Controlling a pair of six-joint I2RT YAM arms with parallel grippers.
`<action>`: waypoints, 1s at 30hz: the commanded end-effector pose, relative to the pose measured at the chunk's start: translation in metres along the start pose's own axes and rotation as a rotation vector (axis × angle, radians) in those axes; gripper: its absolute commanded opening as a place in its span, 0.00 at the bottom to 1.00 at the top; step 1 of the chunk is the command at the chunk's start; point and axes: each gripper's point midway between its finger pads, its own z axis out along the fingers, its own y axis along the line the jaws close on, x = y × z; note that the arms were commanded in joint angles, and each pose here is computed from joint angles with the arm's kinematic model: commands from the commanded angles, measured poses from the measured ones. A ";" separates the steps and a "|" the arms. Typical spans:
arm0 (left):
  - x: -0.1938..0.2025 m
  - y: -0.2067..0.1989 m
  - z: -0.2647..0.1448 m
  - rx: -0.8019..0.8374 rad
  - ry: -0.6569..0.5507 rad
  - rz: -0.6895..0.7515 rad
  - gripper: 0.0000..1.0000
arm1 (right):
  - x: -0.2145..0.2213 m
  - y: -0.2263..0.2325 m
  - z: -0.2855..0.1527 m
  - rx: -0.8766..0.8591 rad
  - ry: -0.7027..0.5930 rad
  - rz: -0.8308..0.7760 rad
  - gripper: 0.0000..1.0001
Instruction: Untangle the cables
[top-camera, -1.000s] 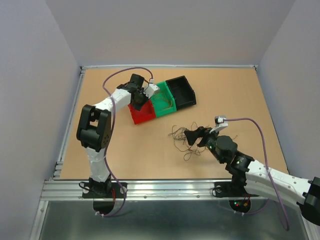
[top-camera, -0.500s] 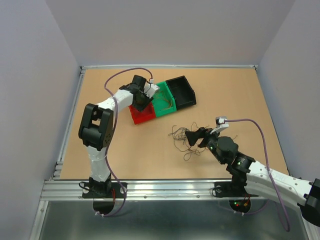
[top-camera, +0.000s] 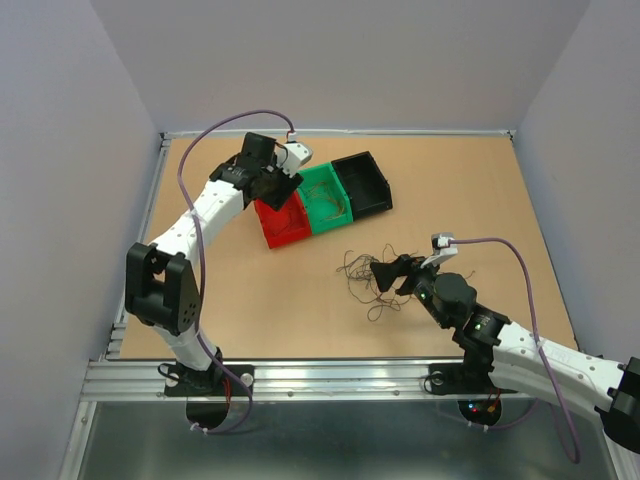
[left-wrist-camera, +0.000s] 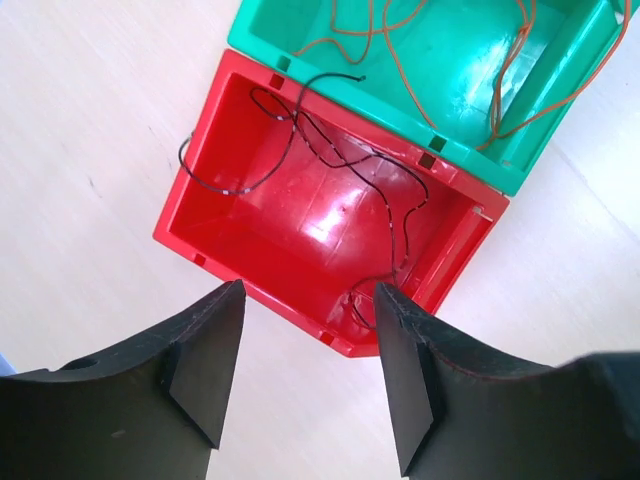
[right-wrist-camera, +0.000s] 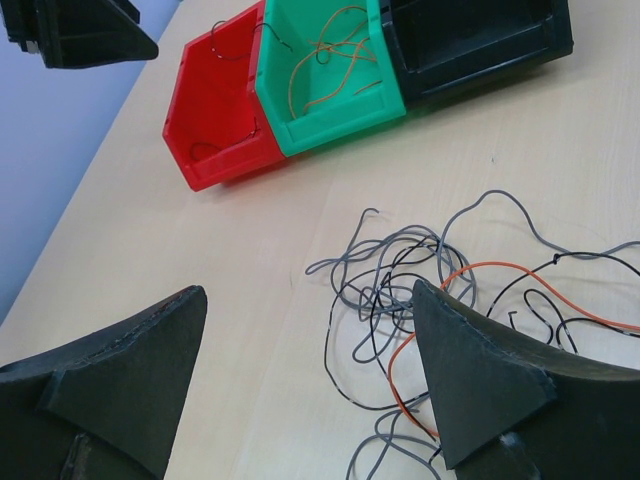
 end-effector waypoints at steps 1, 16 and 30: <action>-0.016 0.004 -0.007 0.021 -0.019 -0.001 0.67 | 0.004 -0.004 -0.002 0.003 0.004 0.006 0.88; -0.028 0.098 0.046 -0.011 -0.105 -0.189 0.72 | 0.004 -0.003 -0.004 -0.002 0.008 0.000 0.88; -0.030 0.068 0.080 0.238 -0.124 -0.239 0.67 | 0.003 -0.002 -0.005 -0.005 0.014 0.003 0.88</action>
